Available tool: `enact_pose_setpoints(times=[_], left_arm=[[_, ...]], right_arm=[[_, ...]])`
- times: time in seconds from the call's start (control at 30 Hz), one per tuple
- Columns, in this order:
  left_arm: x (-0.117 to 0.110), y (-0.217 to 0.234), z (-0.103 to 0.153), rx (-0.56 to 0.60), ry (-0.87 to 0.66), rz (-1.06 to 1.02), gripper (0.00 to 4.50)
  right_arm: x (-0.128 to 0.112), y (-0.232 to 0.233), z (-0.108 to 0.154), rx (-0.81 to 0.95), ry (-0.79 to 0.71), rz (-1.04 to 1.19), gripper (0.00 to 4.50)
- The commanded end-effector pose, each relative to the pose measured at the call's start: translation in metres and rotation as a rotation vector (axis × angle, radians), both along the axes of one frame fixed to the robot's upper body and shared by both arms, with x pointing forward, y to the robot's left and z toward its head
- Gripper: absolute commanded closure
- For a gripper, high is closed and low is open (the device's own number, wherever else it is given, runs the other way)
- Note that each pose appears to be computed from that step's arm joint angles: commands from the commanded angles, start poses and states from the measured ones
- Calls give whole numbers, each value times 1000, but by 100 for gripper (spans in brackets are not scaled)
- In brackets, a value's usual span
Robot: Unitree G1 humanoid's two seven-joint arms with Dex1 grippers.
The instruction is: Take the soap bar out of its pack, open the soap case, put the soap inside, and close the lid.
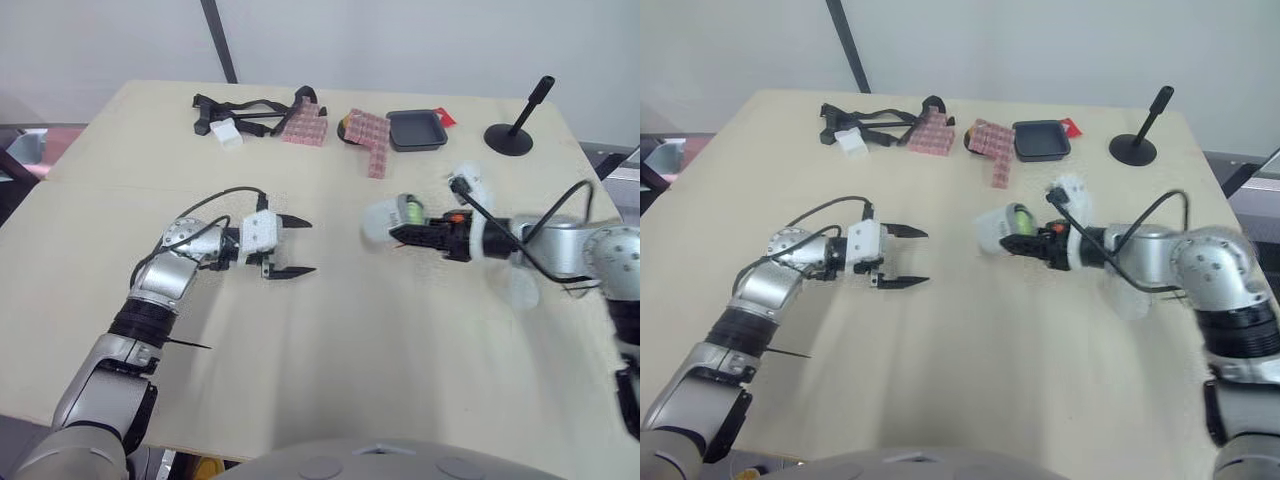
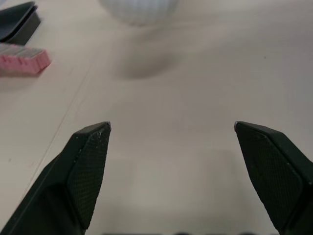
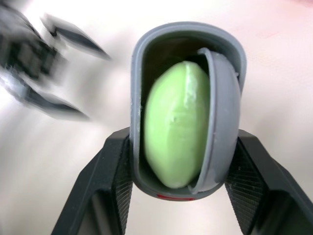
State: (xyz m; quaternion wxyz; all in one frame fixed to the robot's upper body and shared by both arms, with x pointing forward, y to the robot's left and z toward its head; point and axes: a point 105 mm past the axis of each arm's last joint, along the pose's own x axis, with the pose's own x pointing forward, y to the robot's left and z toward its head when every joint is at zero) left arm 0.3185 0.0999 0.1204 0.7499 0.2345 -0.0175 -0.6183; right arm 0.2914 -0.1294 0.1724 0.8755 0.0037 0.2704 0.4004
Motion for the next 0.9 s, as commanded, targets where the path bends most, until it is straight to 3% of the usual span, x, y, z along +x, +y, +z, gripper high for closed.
enact_pose_setpoints(times=[0.03, 0.17, 0.33, 0.47, 0.9], left_arm=[[-8, 13, 23, -112, 74, 17, 20], [-17, 21, 28, -156, 166, 29, 20], [-20, 10, 34, -167, 176, 0, 20], [-23, -8, 40, -169, 169, -53, 20], [-28, -53, 42, -126, 111, -179, 20]], right_arm=[[-19, -1, 9, -157, -112, 145, 231], [-38, -2, 3, -286, -168, 259, 231], [-43, 8, 6, -354, -246, 365, 231], [-38, 12, -2, -485, -260, 424, 231], [-26, 43, -8, -597, -262, 539, 231]])
